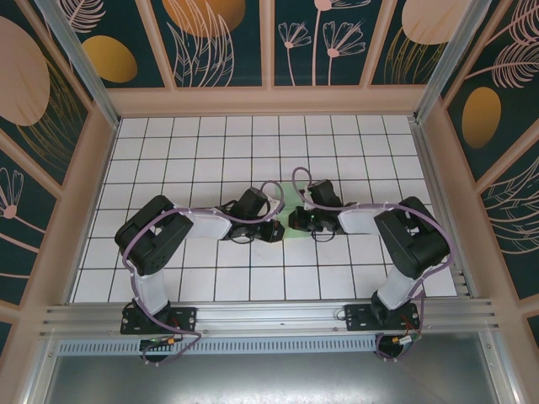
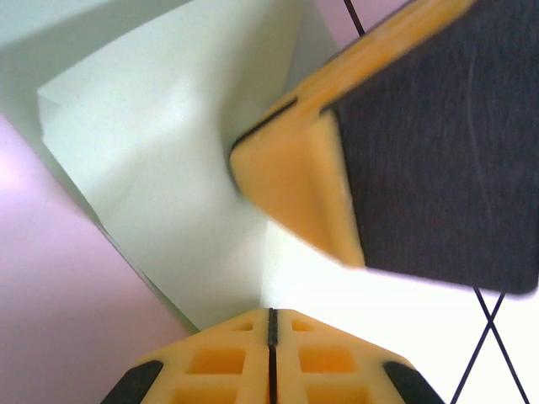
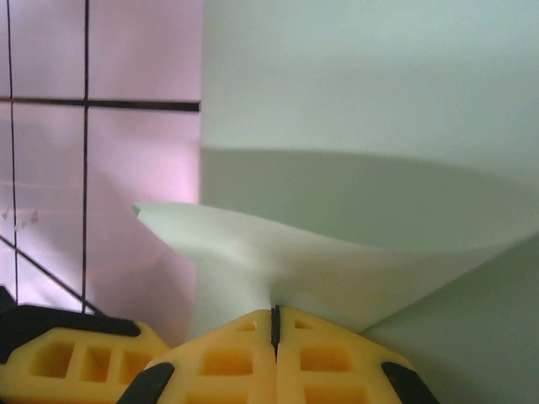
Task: Fold a paper plane with a square sheet of paper (fold left side to right side)
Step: Fold the triangle a second time at the center of the table.
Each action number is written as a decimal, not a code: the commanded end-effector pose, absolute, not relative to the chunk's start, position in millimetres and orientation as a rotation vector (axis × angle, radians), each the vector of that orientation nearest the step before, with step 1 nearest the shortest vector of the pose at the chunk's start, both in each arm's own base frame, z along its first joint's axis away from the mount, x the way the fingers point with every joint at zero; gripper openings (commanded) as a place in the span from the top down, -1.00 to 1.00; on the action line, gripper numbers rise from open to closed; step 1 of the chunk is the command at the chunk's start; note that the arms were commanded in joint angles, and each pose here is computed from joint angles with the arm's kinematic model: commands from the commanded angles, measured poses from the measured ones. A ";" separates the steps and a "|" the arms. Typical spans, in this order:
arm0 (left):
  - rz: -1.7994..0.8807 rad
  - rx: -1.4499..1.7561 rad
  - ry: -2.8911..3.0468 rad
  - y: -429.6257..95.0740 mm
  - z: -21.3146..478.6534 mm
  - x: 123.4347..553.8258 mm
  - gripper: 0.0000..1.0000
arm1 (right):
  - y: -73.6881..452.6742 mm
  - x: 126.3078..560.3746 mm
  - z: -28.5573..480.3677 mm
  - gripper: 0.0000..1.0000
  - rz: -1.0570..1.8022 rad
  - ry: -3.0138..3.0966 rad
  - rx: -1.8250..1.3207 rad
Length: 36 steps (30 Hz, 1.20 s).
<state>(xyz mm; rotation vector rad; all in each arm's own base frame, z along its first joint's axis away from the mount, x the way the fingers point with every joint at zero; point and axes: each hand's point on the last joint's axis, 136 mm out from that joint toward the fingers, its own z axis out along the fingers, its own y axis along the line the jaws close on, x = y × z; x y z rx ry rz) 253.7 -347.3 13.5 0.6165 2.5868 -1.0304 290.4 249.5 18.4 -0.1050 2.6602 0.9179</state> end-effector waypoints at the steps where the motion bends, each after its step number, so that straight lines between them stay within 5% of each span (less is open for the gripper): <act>1: -0.874 0.575 2.788 -314.4 -32.7 228.8 0.79 | 230.1 300.9 5.8 1.00 0.815 2.692 -0.067; 36: -0.887 0.570 2.768 -316.8 -29.3 231.5 0.80 | 172.7 373.0 38.5 1.00 0.795 2.579 0.071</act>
